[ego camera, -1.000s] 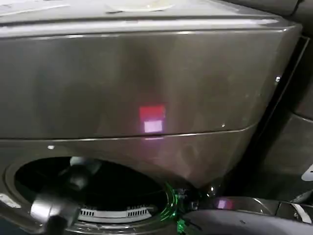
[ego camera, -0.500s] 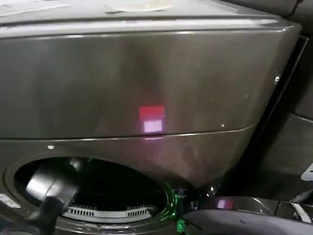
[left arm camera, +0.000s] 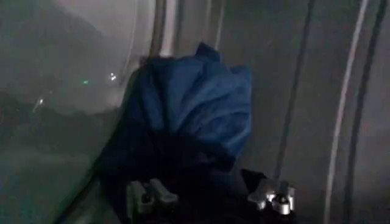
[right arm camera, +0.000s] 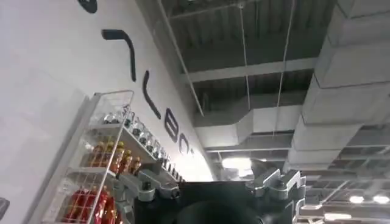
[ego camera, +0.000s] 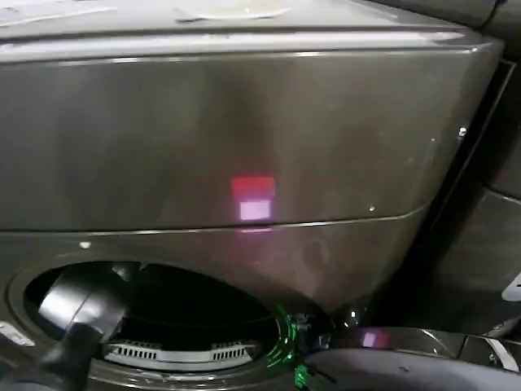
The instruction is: Grasp the clothes from the dryer.
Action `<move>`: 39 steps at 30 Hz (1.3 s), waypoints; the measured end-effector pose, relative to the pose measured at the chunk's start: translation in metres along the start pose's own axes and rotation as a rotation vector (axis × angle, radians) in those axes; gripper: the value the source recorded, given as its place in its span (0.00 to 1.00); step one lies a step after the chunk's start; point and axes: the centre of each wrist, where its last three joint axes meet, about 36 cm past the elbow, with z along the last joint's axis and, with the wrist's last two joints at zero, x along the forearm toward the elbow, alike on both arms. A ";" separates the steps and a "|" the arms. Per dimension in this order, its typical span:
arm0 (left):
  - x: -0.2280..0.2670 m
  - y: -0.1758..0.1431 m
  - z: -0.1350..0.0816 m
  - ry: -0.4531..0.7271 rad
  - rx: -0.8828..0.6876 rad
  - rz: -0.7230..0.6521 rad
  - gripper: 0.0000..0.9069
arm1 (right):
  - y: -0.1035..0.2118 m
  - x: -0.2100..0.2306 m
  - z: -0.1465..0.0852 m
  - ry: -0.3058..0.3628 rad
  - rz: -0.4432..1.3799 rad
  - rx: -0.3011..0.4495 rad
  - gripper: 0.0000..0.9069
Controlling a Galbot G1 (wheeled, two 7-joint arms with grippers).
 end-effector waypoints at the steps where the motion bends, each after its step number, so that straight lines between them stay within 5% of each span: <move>1: 0.000 0.000 0.000 0.004 0.000 -0.002 0.14 | 0.000 0.000 0.000 -0.001 0.000 0.000 1.00; 7: -0.006 -0.006 0.005 0.035 -0.002 -0.008 0.00 | -0.003 0.000 -0.001 -0.003 0.006 0.000 1.00; 16: -0.015 -0.013 0.002 -0.032 0.018 -0.063 0.00 | -0.003 0.003 0.000 -0.003 0.007 -0.002 1.00; 29: -0.042 -0.048 -0.007 -0.362 0.196 -0.385 0.00 | 0.006 0.007 0.005 -0.002 -0.001 -0.014 1.00; 39: -0.054 -0.104 -0.015 -0.681 0.392 -0.683 0.00 | 0.010 0.007 0.010 -0.003 -0.002 -0.011 1.00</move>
